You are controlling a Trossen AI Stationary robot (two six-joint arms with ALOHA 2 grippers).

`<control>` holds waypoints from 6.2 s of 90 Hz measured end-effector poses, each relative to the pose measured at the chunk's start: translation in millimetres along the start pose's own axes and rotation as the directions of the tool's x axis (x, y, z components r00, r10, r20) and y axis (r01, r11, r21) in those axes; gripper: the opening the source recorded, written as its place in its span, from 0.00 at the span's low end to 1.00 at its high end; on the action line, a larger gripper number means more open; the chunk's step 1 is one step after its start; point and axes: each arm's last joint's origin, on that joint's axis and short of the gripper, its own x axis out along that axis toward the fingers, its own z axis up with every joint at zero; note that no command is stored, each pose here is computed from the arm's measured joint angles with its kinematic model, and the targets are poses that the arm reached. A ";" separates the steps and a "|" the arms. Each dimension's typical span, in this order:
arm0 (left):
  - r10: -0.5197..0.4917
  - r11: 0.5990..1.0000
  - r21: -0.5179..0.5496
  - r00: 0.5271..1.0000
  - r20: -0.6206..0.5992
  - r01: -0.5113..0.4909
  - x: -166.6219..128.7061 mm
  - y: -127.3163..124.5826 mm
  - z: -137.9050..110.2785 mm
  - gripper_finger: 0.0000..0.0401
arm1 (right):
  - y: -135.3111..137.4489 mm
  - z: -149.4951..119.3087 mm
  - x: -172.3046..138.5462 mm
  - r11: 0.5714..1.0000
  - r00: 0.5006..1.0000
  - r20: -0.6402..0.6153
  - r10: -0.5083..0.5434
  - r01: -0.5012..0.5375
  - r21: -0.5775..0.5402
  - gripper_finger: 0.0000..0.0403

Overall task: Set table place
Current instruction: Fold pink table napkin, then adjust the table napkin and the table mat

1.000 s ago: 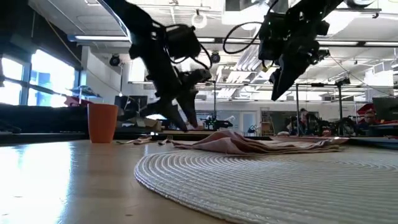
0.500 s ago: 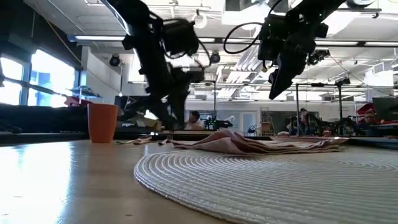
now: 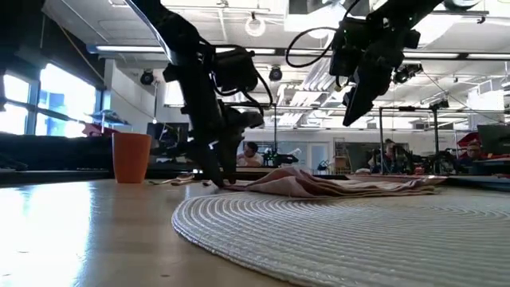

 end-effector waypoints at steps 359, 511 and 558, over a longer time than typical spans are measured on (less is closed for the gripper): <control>-0.309 0.925 0.218 0.950 -0.045 0.311 -21.1 -67.6 -47.1 0.24 | 42.7 -29.9 37.9 0.996 0.993 -0.114 0.010 -0.020 -0.088 0.50; -0.857 0.480 0.374 0.516 0.003 0.794 -298.1 -21.4 -111.0 0.16 | 124.1 171.5 -5.2 0.946 0.990 0.142 -0.019 0.064 -0.319 0.00; -0.953 0.258 0.530 0.303 0.003 0.808 -366.0 46.1 -138.2 0.16 | 149.0 248.1 86.7 0.967 0.897 0.386 -0.215 0.251 -0.045 0.00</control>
